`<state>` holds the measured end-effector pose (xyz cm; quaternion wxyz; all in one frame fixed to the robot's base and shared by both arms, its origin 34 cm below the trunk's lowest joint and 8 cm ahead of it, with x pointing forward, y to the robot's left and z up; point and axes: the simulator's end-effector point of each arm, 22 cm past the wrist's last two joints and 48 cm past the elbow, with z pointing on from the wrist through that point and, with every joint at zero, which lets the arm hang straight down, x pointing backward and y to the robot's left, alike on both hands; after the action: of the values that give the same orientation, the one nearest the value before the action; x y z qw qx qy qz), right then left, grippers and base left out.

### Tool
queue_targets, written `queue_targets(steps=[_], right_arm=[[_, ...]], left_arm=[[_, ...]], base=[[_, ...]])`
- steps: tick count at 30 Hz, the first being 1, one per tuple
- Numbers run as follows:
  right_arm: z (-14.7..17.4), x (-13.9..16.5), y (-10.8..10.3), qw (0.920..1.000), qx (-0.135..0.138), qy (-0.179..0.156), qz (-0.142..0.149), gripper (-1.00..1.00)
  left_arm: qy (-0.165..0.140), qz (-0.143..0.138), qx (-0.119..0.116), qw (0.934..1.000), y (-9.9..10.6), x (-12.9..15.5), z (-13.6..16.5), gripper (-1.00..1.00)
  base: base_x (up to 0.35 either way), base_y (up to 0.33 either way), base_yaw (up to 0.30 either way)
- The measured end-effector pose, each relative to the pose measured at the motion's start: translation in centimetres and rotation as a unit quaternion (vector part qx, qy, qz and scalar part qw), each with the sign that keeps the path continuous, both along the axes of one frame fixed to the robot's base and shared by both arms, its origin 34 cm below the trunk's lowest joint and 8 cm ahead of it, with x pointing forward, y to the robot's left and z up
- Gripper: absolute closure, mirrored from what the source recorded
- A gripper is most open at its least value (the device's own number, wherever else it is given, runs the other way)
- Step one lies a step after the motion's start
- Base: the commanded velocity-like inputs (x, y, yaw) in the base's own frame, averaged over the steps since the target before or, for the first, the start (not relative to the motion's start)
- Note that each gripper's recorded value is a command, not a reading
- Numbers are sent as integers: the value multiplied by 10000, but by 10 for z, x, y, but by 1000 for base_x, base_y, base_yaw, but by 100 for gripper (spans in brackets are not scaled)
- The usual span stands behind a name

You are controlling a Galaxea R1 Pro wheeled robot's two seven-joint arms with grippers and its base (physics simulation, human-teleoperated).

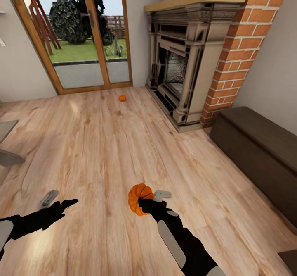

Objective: Place each of the two pumpkins and all three candles from the living room inside a cabinet in the living room (use any cabinet), then make sure every cabinet is closed, and position the cauldron so it is next to a table in the living room.

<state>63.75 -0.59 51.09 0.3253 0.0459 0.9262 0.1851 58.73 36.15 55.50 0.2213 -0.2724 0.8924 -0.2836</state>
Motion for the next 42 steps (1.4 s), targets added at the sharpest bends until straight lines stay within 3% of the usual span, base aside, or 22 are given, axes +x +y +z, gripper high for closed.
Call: queue_targets(steps=[42], right_arm=[[14, 5, 0, 9999, 14, -134, 5, 100]], left_arm=[[-143, 4, -9, 9999, 0, 4, 13, -100]], base=[[304, 149, 12]])
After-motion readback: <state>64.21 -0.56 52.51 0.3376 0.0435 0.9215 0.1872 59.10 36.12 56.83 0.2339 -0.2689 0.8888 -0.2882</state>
